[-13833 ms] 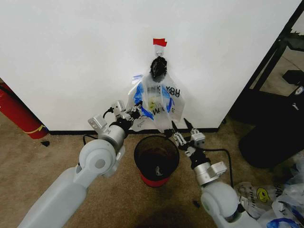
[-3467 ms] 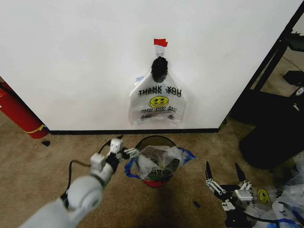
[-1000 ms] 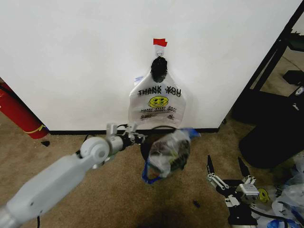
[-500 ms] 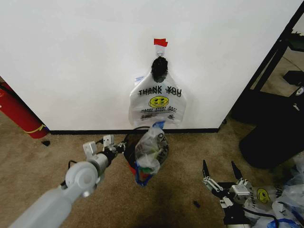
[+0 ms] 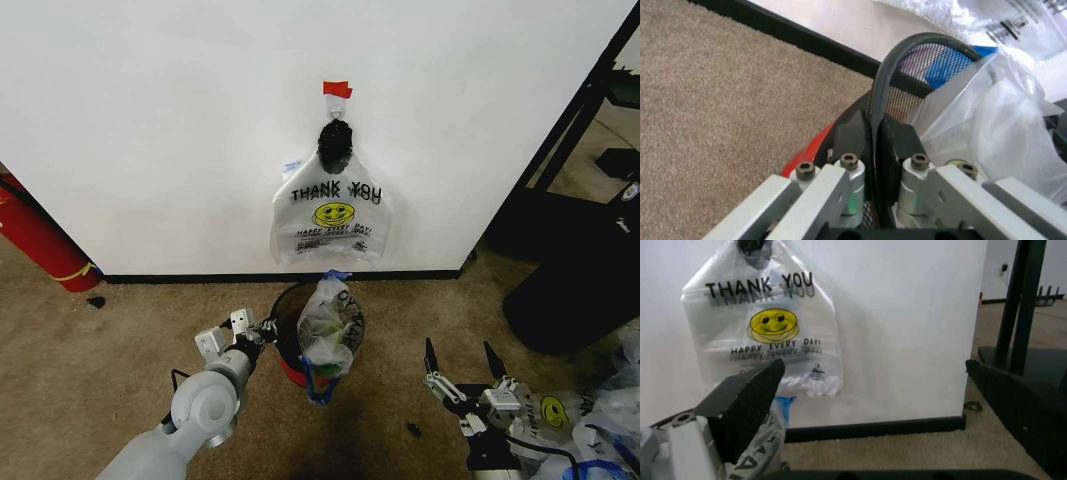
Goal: Pick up the garbage bag from the wall and place it over the trash bin.
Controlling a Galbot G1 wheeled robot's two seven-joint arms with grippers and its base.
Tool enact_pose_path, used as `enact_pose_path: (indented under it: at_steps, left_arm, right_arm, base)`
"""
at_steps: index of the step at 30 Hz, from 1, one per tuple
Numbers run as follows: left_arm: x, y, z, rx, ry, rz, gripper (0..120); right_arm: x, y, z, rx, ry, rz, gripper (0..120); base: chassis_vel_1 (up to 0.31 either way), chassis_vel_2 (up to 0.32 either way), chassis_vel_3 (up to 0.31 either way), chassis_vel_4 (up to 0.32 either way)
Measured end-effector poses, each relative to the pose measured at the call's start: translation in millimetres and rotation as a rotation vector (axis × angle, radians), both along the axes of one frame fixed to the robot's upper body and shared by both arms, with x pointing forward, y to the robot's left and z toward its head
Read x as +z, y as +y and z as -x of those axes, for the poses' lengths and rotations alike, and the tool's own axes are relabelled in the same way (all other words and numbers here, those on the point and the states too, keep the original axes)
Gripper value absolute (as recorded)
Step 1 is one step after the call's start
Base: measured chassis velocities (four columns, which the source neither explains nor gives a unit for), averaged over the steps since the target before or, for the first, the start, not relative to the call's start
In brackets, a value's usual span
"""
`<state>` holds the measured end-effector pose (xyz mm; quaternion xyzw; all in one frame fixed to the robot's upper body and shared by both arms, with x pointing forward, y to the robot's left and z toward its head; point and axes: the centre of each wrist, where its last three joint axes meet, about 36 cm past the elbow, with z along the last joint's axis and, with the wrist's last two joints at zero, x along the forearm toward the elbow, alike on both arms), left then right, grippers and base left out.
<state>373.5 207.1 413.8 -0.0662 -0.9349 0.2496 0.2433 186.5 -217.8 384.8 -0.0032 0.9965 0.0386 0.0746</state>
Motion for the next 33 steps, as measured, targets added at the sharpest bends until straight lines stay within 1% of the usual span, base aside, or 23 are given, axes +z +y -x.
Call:
enact_pose_path:
  at_steps: [2, 4, 6, 7, 9, 12, 13, 16, 18, 19, 21, 22, 23, 24, 25, 26, 27, 28, 29, 30, 31, 32, 33]
  left_arm:
    - [-1, 1, 1, 0.009, 0.005, 0.013, 3]
    - [-2, 1, 1, 0.015, 0.010, 0.020, 9]
    - [-3, 1, 1, 0.016, 0.014, 0.020, 11]
    - [-5, 0, 2, 0.020, 0.019, 0.018, 18]
    - [-6, 0, 3, 0.027, 0.022, 0.016, 24]
    - [1, 0, 6, 0.043, 0.007, 0.000, 38]
    - [1, 0, 6, 0.043, 0.007, 0.000, 38]
    - [10, 4, 10, 0.052, -0.020, -0.036, 50]
    - [28, 13, 12, 0.066, -0.073, -0.082, 60]
    - [28, 13, 12, 0.066, -0.073, -0.082, 60]
    - [50, 16, 11, 0.093, -0.121, -0.097, 69]
    - [57, 17, 11, 0.095, -0.137, -0.099, 73]
    - [67, 17, 12, 0.085, -0.164, -0.101, 76]
    - [76, 15, 14, 0.058, -0.188, -0.105, 81]
    - [83, 12, 17, 0.015, -0.211, -0.115, 85]
    - [83, 12, 17, 0.015, -0.211, -0.115, 85]
    - [89, 8, 22, -0.045, -0.222, -0.136, 90]
    - [94, 3, 26, -0.110, -0.216, -0.164, 93]
    - [98, -1, 30, -0.175, -0.195, -0.205, 97]
    - [100, -4, 32, -0.231, -0.183, -0.253, 99]
    - [99, -6, 33, -0.269, -0.181, -0.296, 100]
    - [96, -7, 32, -0.312, -0.190, -0.363, 100]
    - [96, -7, 32, -0.312, -0.190, -0.363, 100]
  right_arm:
    - [0, 1, 0, 0.000, 0.000, -0.004, 100]
    - [0, 2, 0, 0.001, -0.001, -0.005, 100]
    - [0, 2, 0, 0.001, -0.002, -0.005, 100]
    - [1, 2, -1, 0.001, -0.002, -0.004, 100]
    - [1, 3, -1, -0.001, 0.000, -0.004, 100]
    - [2, 3, -1, 0.000, 0.002, -0.005, 100]
    - [2, 3, -1, 0.000, 0.002, -0.005, 100]
    - [2, 4, -1, -0.003, 0.007, -0.007, 100]
    - [2, 5, -1, -0.006, 0.011, -0.012, 100]
    - [2, 5, -1, -0.006, 0.011, -0.012, 100]
    - [1, 5, -1, -0.011, 0.015, -0.011, 100]
    - [0, 4, -1, -0.013, 0.019, -0.010, 100]
    - [-1, 3, 0, -0.017, 0.024, -0.008, 100]
    - [-2, 3, 0, -0.021, 0.034, -0.008, 100]
    - [-3, 2, 0, -0.026, 0.043, -0.007, 100]
    - [-3, 2, 0, -0.026, 0.043, -0.007, 100]
    - [-4, 2, -1, -0.036, 0.055, -0.006, 100]
    - [-5, 3, -1, -0.047, 0.065, -0.004, 100]
    - [-5, 4, -2, -0.056, 0.072, -0.004, 100]
    - [-6, 5, -1, -0.061, 0.078, -0.003, 100]
    - [-6, 6, -1, -0.063, 0.083, -0.003, 100]
    - [-8, 7, 0, -0.065, 0.089, -0.004, 100]
    - [-8, 7, 0, -0.065, 0.089, -0.004, 100]
  base:
    - [0.000, 0.000, 0.000, 0.000]
    - [0.000, 0.000, 0.000, 0.000]
    - [0.000, 0.000, 0.000, 0.000]
    - [0.000, 0.000, 0.000, 0.000]
    - [0.000, 0.000, 0.000, 0.000]
    - [0.000, 0.000, 0.000, 0.000]
    - [0.000, 0.000, 0.000, 0.000]
    - [0.000, 0.000, 0.000, 0.000]
    - [0.000, 0.000, 0.000, 0.000]
    - [0.000, 0.000, 0.000, 0.000]
    - [0.000, 0.000, 0.000, 0.000]
    - [0.000, 0.000, 0.000, 0.000]
    - [0.000, 0.000, 0.000, 0.000]
    - [0.000, 0.000, 0.000, 0.000]
    - [0.000, 0.000, 0.000, 0.000]
    - [0.000, 0.000, 0.000, 0.000]
    - [0.000, 0.000, 0.000, 0.000]
    - [0.000, 0.000, 0.000, 0.000]
    - [0.000, 0.000, 0.000, 0.000]
    - [0.000, 0.000, 0.000, 0.000]
    - [0.000, 0.000, 0.000, 0.000]
    - [0.000, 0.000, 0.000, 0.000]
    - [0.000, 0.000, 0.000, 0.000]
